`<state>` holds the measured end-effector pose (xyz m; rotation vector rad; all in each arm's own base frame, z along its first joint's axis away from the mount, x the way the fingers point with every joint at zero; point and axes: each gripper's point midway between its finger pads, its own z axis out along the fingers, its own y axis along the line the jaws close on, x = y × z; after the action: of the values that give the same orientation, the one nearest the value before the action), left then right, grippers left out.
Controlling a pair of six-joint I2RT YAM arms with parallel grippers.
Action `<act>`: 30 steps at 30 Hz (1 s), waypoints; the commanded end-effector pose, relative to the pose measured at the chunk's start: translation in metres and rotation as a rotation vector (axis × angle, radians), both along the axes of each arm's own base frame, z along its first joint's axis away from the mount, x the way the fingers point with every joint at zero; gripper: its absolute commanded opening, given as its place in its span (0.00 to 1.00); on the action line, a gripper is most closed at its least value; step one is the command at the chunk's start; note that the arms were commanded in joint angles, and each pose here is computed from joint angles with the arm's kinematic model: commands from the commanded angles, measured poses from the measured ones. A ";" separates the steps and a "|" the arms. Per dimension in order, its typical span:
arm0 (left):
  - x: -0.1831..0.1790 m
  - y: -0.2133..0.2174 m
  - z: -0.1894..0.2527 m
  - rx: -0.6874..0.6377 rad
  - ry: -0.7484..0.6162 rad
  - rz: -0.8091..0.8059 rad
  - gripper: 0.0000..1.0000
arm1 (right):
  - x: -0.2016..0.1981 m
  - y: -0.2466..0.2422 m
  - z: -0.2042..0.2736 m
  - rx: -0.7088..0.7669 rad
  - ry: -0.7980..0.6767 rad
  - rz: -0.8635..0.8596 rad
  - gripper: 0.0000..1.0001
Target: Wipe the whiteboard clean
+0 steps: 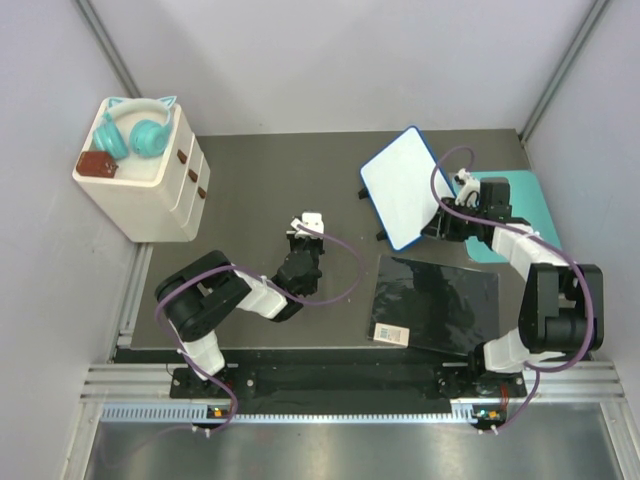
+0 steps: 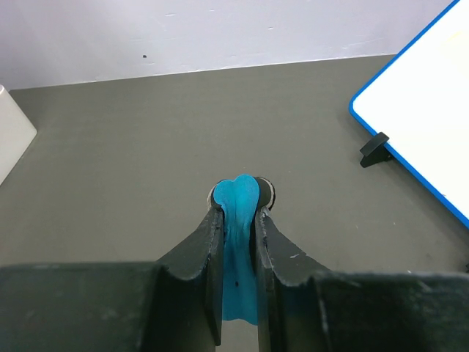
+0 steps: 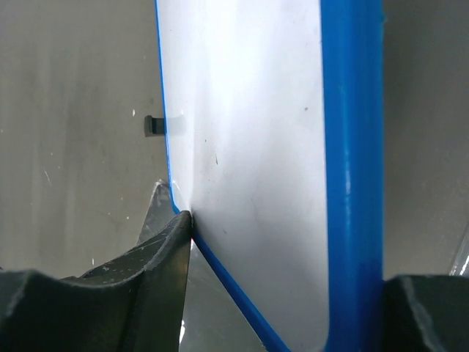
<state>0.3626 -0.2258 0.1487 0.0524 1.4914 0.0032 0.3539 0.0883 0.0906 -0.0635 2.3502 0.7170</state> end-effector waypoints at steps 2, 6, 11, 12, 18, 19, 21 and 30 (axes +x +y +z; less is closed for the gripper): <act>-0.001 0.002 0.039 -0.175 -0.134 0.005 0.00 | -0.002 0.001 0.022 -0.053 -0.037 0.032 0.43; 0.000 0.000 0.036 -0.169 -0.128 0.001 0.00 | -0.003 0.001 0.034 -0.053 -0.065 0.031 0.45; 0.001 0.001 0.034 -0.158 -0.126 0.007 0.00 | -0.004 -0.001 0.052 -0.060 -0.115 0.011 0.64; 0.000 0.000 0.035 -0.160 -0.127 0.005 0.00 | -0.005 -0.002 0.053 -0.062 -0.116 0.004 0.65; 0.001 -0.004 0.039 -0.107 -0.119 -0.019 0.00 | -0.008 -0.004 0.064 -0.066 -0.141 -0.010 0.70; 0.002 -0.005 0.040 -0.104 -0.120 -0.021 0.00 | -0.009 -0.004 0.064 -0.068 -0.136 -0.014 0.70; 0.005 -0.007 0.035 -0.073 -0.086 -0.037 0.00 | -0.012 -0.005 0.067 -0.070 -0.143 -0.022 0.71; 0.039 0.002 -0.014 -0.074 0.336 -0.018 0.08 | -0.040 -0.018 0.068 -0.098 -0.088 -0.134 0.72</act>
<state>0.3946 -0.2312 0.1417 0.0488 1.6641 -0.0504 0.3244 0.0723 0.1409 -0.0258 2.3145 0.5636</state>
